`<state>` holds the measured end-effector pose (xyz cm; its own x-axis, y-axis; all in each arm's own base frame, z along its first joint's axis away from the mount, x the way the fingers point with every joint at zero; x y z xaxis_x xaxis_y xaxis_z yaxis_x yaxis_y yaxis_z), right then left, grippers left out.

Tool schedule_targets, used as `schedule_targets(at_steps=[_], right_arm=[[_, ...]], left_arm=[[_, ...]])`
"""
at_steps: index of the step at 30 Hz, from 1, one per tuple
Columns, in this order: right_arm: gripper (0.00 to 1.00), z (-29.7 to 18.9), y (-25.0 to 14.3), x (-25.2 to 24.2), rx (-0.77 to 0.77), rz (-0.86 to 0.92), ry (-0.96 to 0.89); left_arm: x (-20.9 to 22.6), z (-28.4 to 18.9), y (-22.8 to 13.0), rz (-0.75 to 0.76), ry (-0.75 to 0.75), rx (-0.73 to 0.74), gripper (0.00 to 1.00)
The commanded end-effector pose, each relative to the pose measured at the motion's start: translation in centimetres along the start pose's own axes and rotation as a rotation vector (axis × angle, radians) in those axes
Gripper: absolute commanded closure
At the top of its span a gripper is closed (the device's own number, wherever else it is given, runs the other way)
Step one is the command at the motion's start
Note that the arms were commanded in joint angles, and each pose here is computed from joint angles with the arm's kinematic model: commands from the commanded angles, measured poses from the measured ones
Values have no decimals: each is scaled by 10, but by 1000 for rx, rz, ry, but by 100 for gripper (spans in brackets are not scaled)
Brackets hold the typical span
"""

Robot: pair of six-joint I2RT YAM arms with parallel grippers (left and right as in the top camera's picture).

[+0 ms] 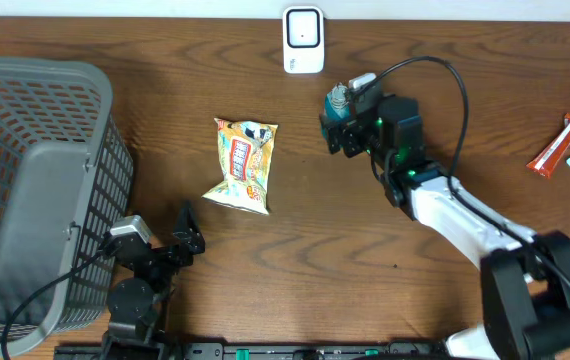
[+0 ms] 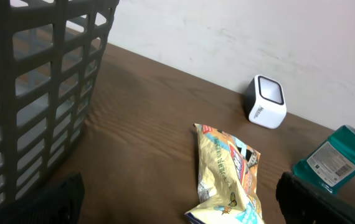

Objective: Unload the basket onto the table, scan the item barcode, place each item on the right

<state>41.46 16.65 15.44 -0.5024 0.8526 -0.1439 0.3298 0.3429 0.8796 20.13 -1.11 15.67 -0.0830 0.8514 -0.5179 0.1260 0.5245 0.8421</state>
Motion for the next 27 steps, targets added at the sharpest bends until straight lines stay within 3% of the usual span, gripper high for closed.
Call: schedule_targets(at_steps=[1,12,15,17,24,27], right_arm=[[1,11,-6,3,1,10,3],[2,26,7,-1,-47,9,-7],[10,39,7,0,-38,9,15],[23,47,7,5,-22,12,54],[97,48,5,6,65,42,89],[99,39,9,5,70,81,112]], left_arm=[[9,2,-10,19,36,24,2],[9,2,-10,19,36,24,2],[9,2,-10,19,36,24,2],[9,2,-10,19,36,24,2],[9,2,-10,19,36,24,2],[9,2,-10,19,36,24,2]])
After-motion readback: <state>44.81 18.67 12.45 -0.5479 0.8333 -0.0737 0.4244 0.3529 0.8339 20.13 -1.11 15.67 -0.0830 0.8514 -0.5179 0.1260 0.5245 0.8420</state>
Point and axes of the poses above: each gripper's point midway between its finger pads, its own z axis out along the fingers, its own x axis along the line the jaws close on, y = z × x, the point moved 4 cm from there along -z, back along the fingers, and after that the axes turned 10 degrees about -z, right-handed, at the moved point
